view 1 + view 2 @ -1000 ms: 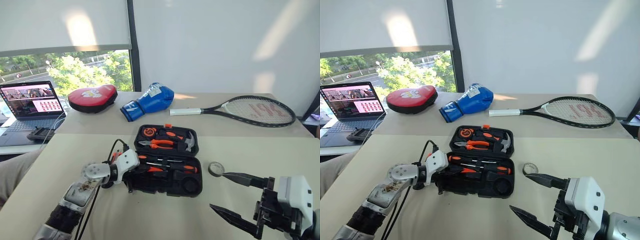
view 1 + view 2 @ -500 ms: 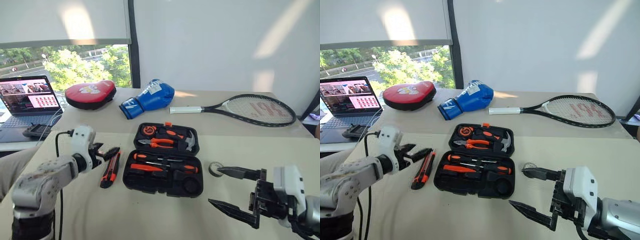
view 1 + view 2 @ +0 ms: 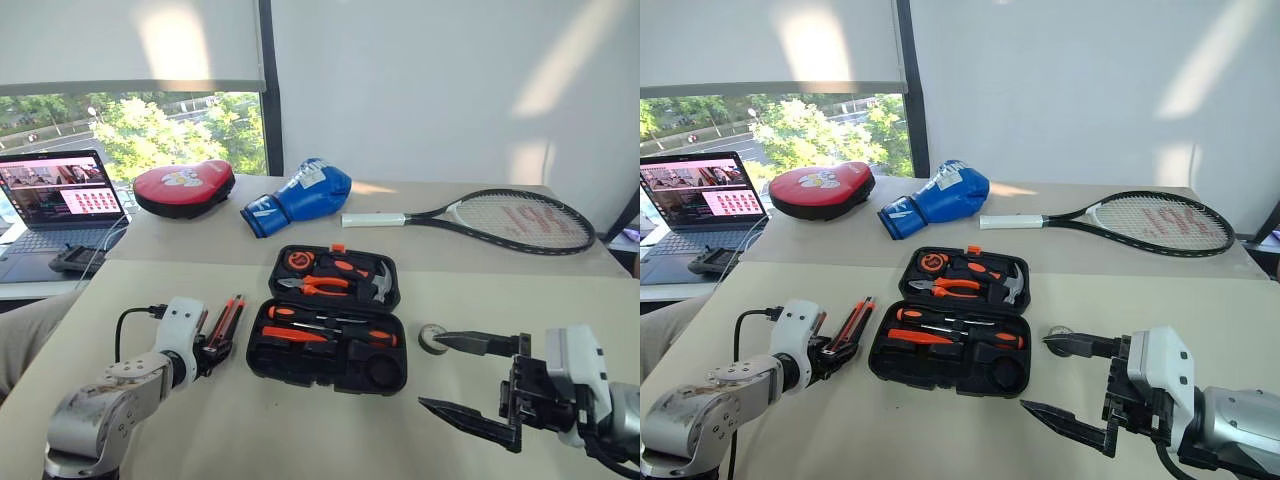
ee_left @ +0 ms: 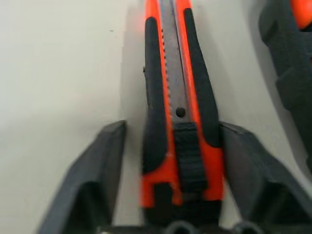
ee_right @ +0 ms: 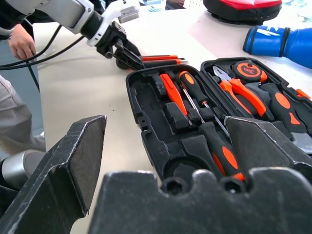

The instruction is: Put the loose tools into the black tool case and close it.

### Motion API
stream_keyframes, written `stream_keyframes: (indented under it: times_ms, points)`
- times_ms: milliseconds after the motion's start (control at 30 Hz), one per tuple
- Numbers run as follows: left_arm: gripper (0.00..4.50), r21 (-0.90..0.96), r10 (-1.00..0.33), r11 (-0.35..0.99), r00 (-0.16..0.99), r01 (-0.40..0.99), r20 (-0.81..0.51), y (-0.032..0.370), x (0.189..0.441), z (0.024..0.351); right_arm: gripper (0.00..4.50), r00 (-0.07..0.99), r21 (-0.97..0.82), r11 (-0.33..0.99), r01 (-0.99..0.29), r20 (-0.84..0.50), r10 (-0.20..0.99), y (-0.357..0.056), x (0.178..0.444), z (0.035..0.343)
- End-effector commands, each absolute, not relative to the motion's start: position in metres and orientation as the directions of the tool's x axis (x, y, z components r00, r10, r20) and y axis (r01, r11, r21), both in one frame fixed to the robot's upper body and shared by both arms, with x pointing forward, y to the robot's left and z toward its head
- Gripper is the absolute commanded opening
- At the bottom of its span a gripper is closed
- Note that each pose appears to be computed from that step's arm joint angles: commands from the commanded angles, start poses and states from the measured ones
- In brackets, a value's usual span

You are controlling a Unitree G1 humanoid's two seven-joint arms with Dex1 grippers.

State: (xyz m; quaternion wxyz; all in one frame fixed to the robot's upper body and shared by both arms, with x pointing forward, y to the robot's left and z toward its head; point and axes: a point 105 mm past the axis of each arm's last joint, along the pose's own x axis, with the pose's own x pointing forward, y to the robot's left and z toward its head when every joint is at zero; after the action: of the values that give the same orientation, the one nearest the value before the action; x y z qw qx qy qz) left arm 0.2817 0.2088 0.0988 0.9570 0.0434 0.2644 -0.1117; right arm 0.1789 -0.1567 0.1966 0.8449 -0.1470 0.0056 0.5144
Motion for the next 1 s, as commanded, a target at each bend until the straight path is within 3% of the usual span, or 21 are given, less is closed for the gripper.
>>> stream_keyframes:
  times_ms: [33,200,267,300,367,600,733,1000]
  points:
    - [1.90,-0.022,-0.291,0.950,0.860,0.311,-0.420,0.202,0.286,0.117,4.50,0.474,-0.266,0.426,-0.865,-0.150,0.868,-0.154,0.174,0.202]
    - [1.77,-0.105,-0.576,0.816,0.787,0.568,-0.223,0.175,0.303,0.172,4.50,0.497,-0.267,0.450,-0.852,-0.144,0.856,-0.154,0.172,0.201]
    - [1.77,-0.069,-0.708,0.696,0.666,0.715,-0.237,0.155,0.301,0.180,4.50,0.506,-0.268,0.459,-0.847,-0.143,0.850,-0.154,0.171,0.200]
    - [1.77,-0.033,-0.804,0.557,0.528,0.830,-0.272,0.137,0.296,0.185,4.50,0.518,-0.269,0.471,-0.840,-0.142,0.843,-0.155,0.169,0.201]
    - [1.77,0.062,-0.875,0.337,0.337,0.939,-0.347,0.120,0.287,0.186,4.50,0.535,-0.270,0.487,-0.831,-0.143,0.833,-0.155,0.166,0.201]
    - [1.77,0.168,-0.818,-0.101,0.015,0.981,-0.575,0.112,0.285,0.154,4.50,0.581,-0.261,0.533,-0.805,-0.159,0.799,-0.158,0.153,0.199]
    - [1.77,0.199,-0.764,-0.198,-0.024,0.960,-0.645,0.119,0.291,0.140,4.50,0.597,-0.258,0.550,-0.794,-0.169,0.784,-0.159,0.148,0.198]
    - [1.77,0.212,-0.727,-0.270,-0.055,0.939,-0.685,0.120,0.301,0.124,4.50,0.610,-0.252,0.565,-0.786,-0.162,0.776,-0.160,0.146,0.198]
